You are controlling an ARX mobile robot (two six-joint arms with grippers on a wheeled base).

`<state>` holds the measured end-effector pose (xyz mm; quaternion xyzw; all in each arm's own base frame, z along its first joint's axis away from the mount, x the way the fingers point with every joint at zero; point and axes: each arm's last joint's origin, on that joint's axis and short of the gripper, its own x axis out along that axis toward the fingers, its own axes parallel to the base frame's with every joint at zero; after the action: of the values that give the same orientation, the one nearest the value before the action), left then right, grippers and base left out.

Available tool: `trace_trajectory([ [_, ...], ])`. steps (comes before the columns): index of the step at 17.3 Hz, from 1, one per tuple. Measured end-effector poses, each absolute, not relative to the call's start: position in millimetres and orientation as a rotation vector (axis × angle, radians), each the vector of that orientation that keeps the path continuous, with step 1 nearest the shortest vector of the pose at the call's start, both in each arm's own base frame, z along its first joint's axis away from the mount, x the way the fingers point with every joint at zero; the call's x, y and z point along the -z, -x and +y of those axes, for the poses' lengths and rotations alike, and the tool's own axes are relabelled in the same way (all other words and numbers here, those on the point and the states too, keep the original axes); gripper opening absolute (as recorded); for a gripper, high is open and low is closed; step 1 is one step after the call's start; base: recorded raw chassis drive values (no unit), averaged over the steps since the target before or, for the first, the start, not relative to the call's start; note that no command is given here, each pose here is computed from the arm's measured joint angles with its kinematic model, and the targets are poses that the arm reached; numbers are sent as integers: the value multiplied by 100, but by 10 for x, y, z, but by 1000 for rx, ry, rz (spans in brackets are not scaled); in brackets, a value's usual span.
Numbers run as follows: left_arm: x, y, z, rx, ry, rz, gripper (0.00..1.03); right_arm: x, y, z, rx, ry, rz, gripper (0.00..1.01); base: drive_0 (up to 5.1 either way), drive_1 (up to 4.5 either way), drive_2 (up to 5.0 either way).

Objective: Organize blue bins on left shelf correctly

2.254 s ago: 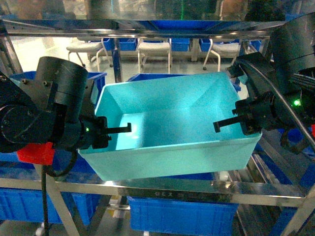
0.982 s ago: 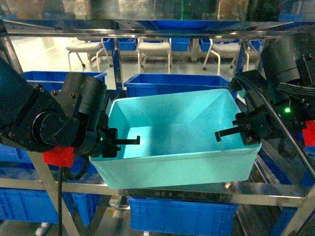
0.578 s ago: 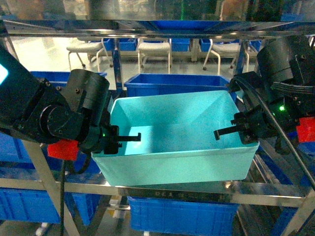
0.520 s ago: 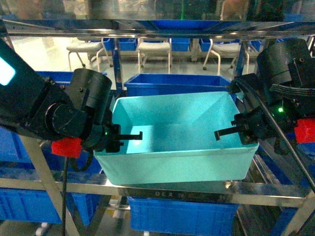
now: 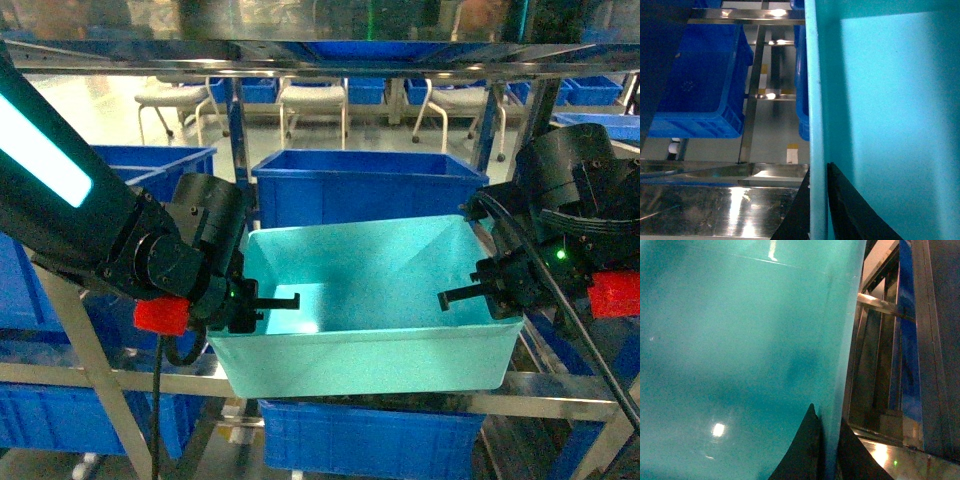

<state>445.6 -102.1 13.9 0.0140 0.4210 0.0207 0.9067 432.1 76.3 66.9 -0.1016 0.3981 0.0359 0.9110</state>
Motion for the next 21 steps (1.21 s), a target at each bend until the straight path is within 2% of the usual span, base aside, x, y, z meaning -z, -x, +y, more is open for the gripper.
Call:
trace_trajectory([
  [6,-127,-4559,-1093,-39,-59,870,5,-521,-4358,720,-62,205,859,2,0,0,0],
  [12,-144,-4728,-1195,-16,-96,877,5,-492,-4443,644,-34,173,891,2,0,0,0],
  [21,-175,-4850,-1221,-18,-131,872,5,-481,-4518,620,-59,125,903,2,0,0,0],
])
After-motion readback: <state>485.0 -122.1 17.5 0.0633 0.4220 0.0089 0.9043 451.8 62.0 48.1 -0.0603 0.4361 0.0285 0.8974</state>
